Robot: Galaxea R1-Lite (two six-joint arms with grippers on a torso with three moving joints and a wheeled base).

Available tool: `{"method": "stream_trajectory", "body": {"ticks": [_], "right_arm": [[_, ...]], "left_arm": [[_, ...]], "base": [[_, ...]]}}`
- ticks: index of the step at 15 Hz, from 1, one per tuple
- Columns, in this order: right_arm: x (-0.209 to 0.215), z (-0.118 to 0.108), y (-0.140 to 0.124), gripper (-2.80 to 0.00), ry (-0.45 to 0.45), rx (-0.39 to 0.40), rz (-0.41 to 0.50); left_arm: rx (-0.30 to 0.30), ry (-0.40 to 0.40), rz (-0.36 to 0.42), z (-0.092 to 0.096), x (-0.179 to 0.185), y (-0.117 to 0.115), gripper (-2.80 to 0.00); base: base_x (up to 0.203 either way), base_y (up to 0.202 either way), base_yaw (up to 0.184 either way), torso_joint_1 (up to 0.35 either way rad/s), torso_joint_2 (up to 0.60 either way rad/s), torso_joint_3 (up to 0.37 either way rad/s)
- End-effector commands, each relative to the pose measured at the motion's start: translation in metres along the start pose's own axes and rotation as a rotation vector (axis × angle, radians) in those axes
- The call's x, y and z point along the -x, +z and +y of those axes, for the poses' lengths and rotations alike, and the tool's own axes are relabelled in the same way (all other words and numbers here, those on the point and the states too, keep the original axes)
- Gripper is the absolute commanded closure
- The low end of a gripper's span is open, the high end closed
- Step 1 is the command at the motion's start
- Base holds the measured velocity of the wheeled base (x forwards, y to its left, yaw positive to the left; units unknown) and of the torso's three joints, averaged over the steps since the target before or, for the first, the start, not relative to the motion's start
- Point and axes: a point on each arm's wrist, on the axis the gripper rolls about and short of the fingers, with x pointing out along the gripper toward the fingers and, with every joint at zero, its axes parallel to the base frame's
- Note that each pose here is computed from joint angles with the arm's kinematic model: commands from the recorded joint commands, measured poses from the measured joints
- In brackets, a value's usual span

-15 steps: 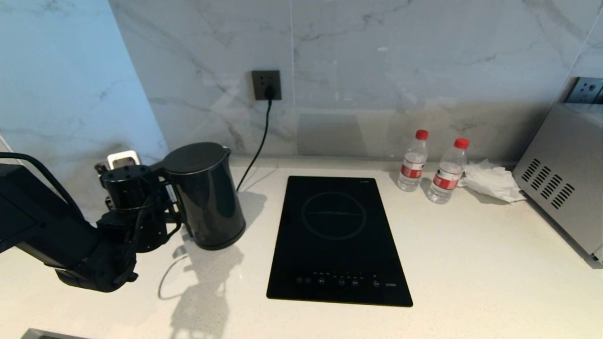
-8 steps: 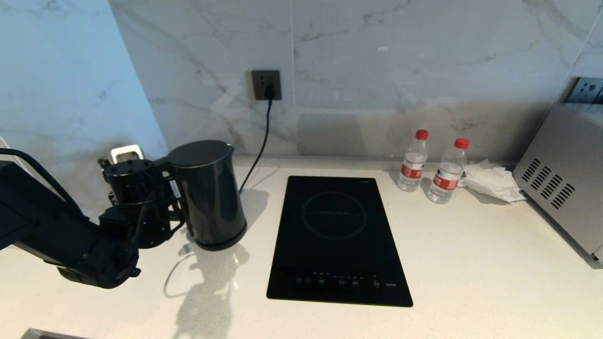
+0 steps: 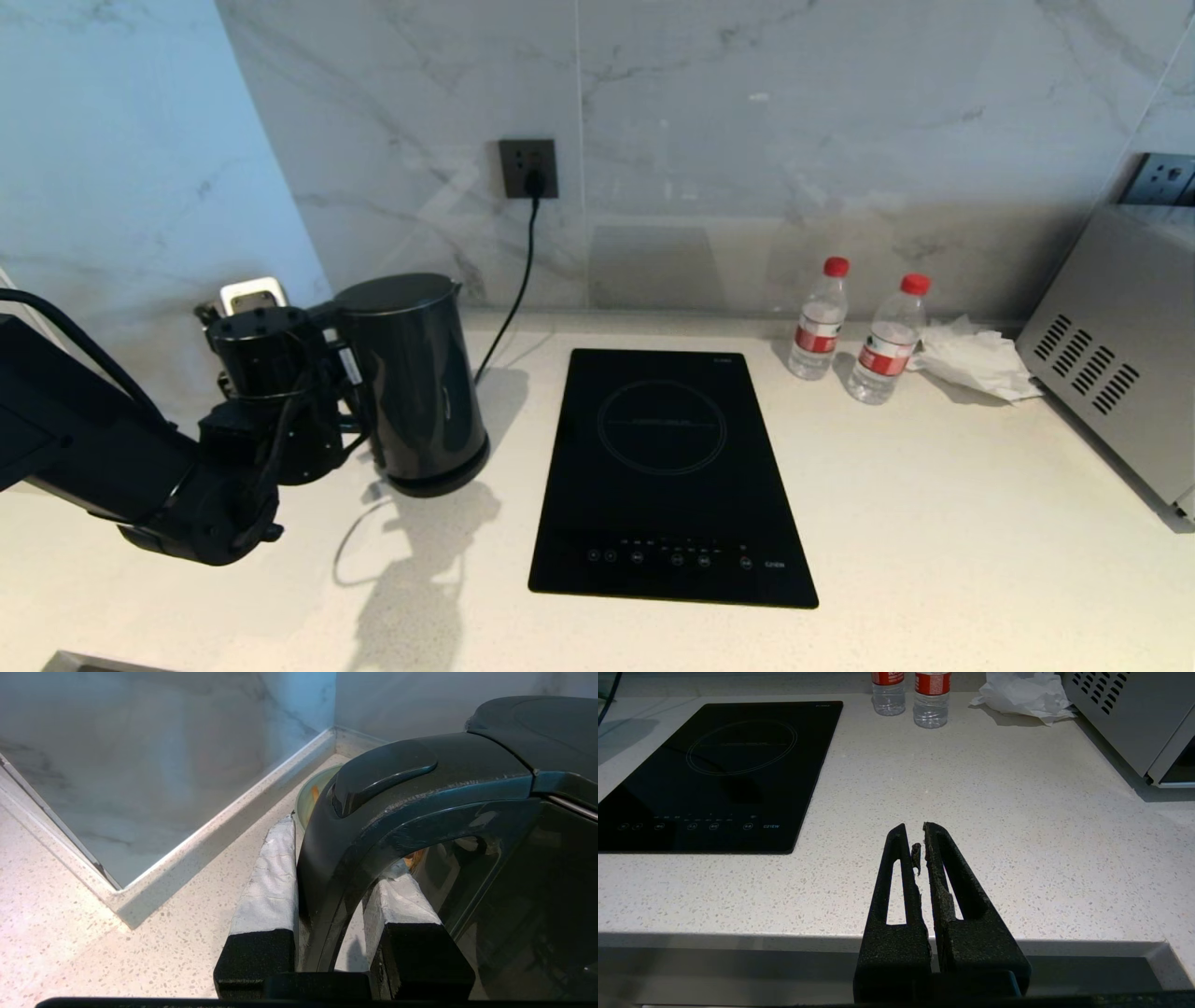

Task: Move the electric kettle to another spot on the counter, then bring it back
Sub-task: Pick up the kettle

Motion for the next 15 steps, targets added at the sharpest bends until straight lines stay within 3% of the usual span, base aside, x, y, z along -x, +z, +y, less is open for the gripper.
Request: {"method": "stream_trajectory", "body": {"ticks": [1,15], "right_arm": [[0.0,0.0,0.0,0.0,0.0,0.001,-0.001],[0.0,0.0,0.0,0.0,0.0,0.001,0.0]], "left_arm": [[0.01,0.001,-0.01,-0.001,0.001,0.002,0.0],[0.039,-0.008,-0.039,-0.013,0.005,0.012,0.0]], "base": [[0.0,0.0,0.0,0.0,0.0,0.0],[0.0,0.0,0.0,0.0,0.0,0.0]]}}
